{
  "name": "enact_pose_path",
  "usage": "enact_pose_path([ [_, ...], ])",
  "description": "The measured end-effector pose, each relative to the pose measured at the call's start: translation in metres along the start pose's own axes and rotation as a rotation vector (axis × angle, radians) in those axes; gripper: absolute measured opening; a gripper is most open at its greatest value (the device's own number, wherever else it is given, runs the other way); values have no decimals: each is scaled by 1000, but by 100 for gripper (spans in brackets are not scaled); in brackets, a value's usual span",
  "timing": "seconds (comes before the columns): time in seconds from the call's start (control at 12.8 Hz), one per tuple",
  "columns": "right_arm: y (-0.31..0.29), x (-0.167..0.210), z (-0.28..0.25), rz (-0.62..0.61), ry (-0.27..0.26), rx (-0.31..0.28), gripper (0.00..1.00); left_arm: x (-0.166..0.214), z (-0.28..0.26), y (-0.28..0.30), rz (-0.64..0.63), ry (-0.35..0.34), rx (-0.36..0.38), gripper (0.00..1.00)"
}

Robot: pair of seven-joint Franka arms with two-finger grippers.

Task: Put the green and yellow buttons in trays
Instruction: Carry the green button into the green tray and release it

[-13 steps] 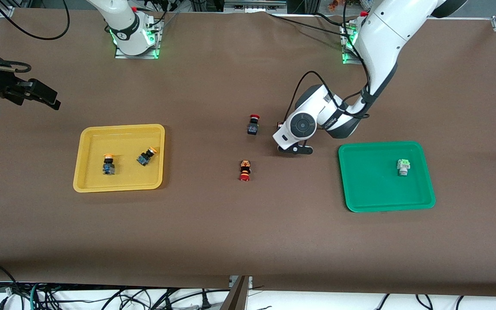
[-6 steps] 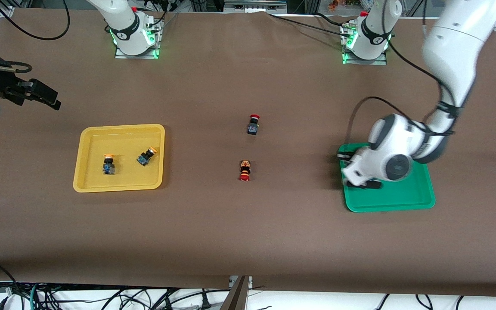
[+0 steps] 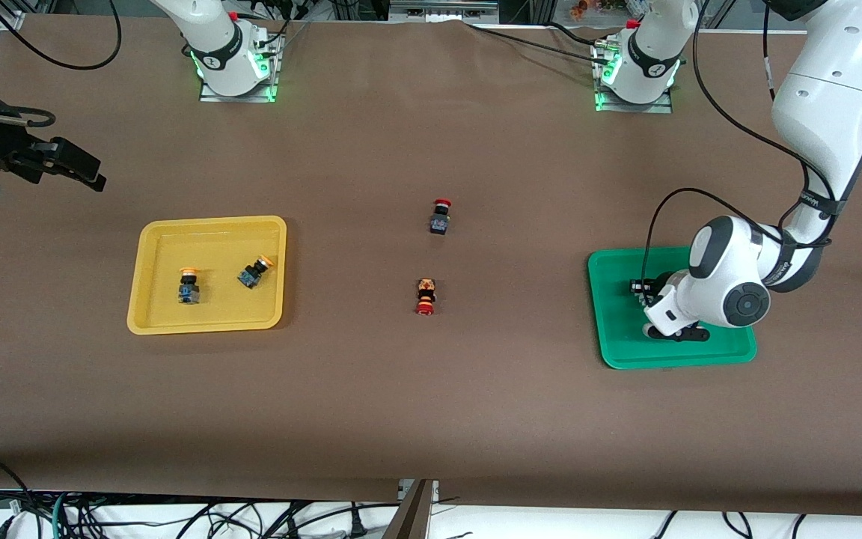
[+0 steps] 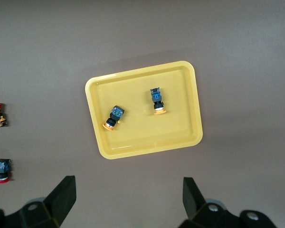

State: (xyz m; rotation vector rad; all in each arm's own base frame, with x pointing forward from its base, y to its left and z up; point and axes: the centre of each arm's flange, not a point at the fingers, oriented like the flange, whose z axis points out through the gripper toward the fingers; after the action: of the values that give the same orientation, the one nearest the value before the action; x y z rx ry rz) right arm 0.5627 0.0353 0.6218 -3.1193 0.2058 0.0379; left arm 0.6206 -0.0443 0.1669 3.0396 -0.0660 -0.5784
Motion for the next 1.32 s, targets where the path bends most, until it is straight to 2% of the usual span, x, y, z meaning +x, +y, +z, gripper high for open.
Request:
enact_pose_path([
  [0.08,0,0,0,0,0,0,100,0,-1,2,3,1,0,41],
  [0.16,0,0,0,0,0,0,100,0,-4,4,5,2,0,48],
  [0.31,0,0,0,0,0,0,100,0,-39,14,18,3,5,68],
  [0.55,0,0,0,0,0,0,100,-10,-151,36,33,21,35,100],
  [0.78,0,0,0,0,0,0,100,-26,-239,36,8,81,48,100],
  [1.09,0,0,0,-1,0,0,100,-50,-314,12,-44,204,43,100],
  [1.32,-1,0,0,-1,1,0,100,-90,-374,4,-82,310,66,100],
])
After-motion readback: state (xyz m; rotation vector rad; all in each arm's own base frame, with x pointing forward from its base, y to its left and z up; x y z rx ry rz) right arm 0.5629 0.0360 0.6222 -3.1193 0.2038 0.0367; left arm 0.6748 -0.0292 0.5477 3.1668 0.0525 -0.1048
